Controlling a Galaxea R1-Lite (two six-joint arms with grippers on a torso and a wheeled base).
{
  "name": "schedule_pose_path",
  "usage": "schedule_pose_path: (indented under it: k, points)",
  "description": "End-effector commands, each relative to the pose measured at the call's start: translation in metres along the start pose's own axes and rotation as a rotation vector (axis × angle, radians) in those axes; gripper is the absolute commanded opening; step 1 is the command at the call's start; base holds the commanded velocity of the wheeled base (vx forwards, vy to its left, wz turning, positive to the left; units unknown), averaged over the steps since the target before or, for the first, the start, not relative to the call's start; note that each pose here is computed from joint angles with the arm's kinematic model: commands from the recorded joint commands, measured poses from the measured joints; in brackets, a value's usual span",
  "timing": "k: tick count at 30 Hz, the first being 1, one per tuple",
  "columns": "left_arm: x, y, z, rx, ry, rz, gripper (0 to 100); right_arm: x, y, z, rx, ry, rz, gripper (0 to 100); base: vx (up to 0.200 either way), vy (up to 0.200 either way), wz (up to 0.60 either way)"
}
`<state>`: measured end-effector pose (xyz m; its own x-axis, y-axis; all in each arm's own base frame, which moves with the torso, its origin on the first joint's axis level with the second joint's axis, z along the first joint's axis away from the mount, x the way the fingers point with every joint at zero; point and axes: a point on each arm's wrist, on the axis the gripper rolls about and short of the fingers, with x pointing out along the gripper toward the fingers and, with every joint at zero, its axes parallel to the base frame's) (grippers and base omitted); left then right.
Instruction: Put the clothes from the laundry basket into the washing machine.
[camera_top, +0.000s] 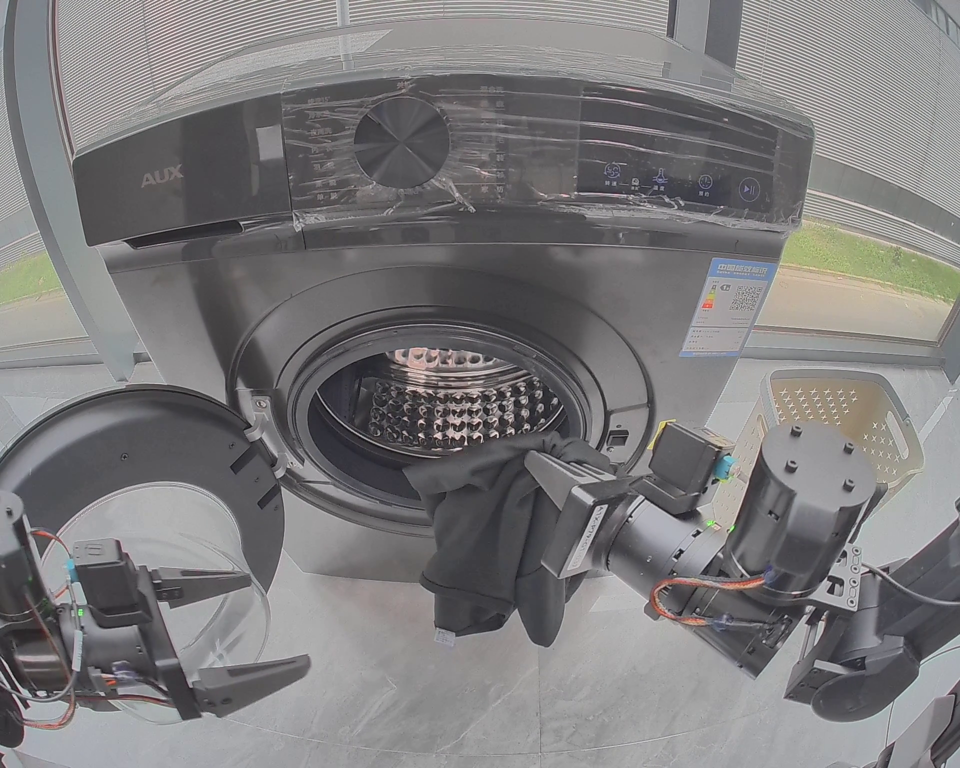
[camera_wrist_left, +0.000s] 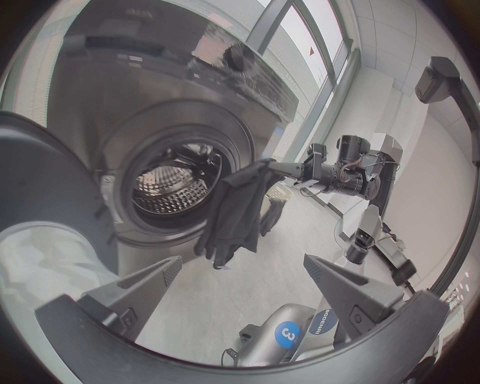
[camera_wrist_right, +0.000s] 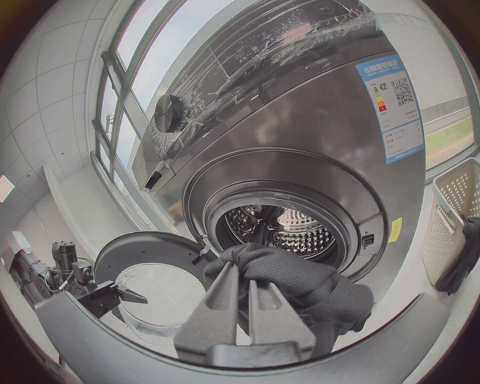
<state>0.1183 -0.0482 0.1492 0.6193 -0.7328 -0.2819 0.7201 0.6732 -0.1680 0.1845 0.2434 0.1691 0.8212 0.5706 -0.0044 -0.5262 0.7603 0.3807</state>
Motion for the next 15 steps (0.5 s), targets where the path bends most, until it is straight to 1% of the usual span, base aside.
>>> schedule_pose_path:
  k: [1, 2, 5, 8, 14, 15]
  points:
    - [0.052, 0.005, -0.015, -0.037, 0.162, -0.122, 100, 0.002, -0.002, -0.003, -0.001, 0.007, -0.006, 0, 0.000, 0.000, 0.00]
    - [0.052, 0.005, -0.015, -0.037, 0.162, -0.122, 100, 0.002, -0.002, -0.003, -0.001, 0.007, -0.006, 0, 0.000, 0.000, 0.00]
    - [0.068, 0.003, -0.018, -0.040, 0.214, -0.142, 100, 0.002, -0.002, -0.003, -0.001, 0.007, -0.005, 0, 0.000, 0.000, 0.00]
    - [0.078, 0.004, -0.019, -0.041, 0.234, -0.155, 100, 0.002, -0.002, -0.003, 0.000, 0.008, 0.002, 0, 0.000, 0.000, 0.00]
    - [0.095, 0.008, -0.019, -0.041, 0.232, -0.162, 100, 0.002, -0.002, -0.004, -0.001, 0.012, 0.002, 0, 0.000, 0.000, 0.00]
    - [0.103, 0.011, -0.018, -0.050, 0.221, -0.159, 100, 0.002, -0.002, -0.004, -0.002, 0.014, 0.003, 0, 0.000, 0.000, 0.00]
